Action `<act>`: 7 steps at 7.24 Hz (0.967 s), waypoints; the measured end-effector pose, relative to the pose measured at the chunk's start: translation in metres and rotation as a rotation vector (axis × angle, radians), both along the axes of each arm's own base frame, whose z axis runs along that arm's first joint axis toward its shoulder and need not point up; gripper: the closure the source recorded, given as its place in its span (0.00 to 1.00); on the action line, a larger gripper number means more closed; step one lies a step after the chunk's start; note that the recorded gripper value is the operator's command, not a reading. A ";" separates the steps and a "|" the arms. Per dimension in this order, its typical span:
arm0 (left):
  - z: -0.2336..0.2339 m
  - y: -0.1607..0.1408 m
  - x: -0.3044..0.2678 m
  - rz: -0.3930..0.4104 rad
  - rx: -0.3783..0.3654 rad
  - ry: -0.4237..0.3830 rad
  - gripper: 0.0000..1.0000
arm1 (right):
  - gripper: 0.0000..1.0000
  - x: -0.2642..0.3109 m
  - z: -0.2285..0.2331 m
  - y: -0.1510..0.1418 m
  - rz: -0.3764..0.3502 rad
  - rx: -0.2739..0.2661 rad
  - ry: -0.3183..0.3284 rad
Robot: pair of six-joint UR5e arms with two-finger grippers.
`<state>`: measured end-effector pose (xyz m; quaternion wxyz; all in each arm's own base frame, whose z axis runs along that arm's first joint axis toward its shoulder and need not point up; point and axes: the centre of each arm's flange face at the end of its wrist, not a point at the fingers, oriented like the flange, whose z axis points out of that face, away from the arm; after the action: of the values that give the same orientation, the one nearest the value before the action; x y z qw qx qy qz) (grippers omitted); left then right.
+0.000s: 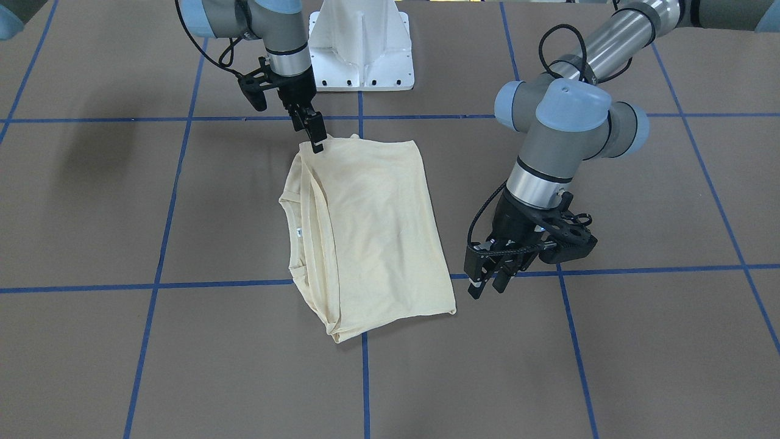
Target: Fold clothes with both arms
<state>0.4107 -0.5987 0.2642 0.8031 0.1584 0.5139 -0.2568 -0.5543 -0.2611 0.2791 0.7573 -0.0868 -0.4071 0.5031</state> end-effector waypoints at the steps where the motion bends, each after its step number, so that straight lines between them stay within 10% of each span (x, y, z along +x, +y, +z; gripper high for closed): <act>1: 0.000 0.000 0.000 -0.001 -0.001 0.001 0.42 | 0.15 -0.003 0.007 0.000 0.005 -0.003 0.011; 7: -0.005 0.002 -0.003 -0.004 0.003 0.007 0.42 | 0.28 -0.006 0.020 -0.009 0.013 -0.010 0.045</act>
<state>0.4080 -0.5966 0.2593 0.8006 0.1597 0.5166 -0.2582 -0.5602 -0.2702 0.2991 0.7626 -0.0765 -0.3879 0.5120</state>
